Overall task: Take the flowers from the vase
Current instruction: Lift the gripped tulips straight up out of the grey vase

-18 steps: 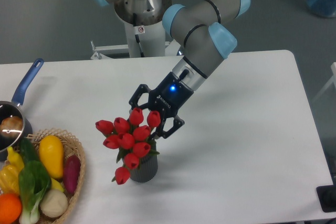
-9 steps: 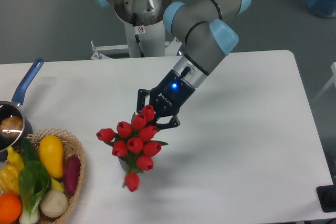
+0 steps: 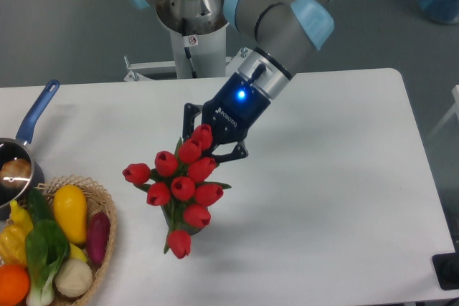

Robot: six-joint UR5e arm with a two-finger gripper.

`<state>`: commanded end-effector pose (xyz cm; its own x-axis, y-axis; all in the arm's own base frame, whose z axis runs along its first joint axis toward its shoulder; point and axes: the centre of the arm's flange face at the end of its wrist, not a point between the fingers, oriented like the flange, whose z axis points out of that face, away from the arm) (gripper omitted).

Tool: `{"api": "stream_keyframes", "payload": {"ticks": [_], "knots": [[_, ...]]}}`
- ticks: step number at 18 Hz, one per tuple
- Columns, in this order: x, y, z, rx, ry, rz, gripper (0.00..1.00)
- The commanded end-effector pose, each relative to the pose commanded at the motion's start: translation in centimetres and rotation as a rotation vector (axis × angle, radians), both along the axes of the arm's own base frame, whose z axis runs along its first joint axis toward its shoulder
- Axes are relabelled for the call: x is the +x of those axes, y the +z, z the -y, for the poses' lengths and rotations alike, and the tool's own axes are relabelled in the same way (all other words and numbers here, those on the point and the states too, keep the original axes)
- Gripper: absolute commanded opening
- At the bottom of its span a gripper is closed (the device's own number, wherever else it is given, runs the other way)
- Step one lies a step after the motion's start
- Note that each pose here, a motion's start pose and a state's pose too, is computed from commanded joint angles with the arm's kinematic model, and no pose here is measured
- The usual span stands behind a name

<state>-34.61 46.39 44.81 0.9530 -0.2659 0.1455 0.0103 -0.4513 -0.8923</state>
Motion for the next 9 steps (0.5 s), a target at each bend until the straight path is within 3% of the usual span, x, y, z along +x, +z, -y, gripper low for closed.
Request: {"api": "stream_keyframes", "payload": {"ticks": [9], "knots": [[-0.6, 6.2, 1.9, 0.057, 0.041, -0.102, 0.00]]}}
